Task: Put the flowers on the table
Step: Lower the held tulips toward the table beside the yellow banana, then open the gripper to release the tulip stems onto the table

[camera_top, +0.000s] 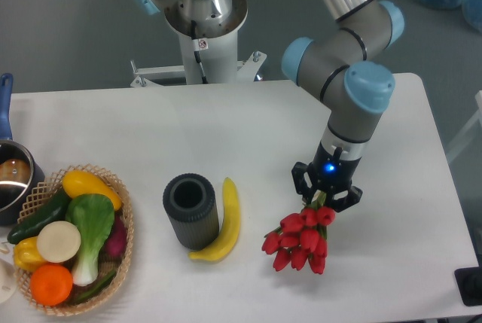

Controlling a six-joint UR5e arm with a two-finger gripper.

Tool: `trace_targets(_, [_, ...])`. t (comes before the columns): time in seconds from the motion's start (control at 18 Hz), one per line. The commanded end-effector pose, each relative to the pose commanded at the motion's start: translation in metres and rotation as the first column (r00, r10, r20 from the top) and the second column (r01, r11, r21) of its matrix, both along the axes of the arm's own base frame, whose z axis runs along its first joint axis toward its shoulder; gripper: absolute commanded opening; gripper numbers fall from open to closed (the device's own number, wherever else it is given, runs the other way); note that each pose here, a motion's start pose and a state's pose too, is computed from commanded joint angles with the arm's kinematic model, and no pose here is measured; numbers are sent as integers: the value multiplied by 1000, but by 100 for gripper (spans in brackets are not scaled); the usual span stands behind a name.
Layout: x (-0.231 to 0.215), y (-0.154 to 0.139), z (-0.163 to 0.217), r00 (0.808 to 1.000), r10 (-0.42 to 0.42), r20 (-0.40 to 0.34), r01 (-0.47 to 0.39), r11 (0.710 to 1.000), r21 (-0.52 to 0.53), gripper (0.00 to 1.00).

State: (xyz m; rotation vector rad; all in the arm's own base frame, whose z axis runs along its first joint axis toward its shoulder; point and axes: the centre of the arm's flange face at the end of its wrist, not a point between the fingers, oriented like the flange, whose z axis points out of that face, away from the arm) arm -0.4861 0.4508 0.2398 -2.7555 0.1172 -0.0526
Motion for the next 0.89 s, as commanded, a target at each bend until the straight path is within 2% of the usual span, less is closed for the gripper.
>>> trace_targets(0.28, [0,5,-22,1000,-7,28,8,1000,-15,35])
trace_targets(0.44, [-3,7,-20,1000,-8,23,8,1000,-10,36])
trace_targets(0.56, [-7,9,-15,1000,-9,11,9,1000,-4,43])
trace_targets(0.61, [-7,11,-13,1000,-16,3,16,1000,-3,48])
trace_targets(0.67, [-10,12,-8,999,-32,-14,32,999,4,62])
trace_targets(0.72, [-12,13,-3,998,-53,-33,53,999,9,86])
trace_targets(0.78, [-14,13,6,996,-68,-54,69,997,16,99])
trace_targets(0.89, [-16,13,24,994,-68,-82,70,997,25,100])
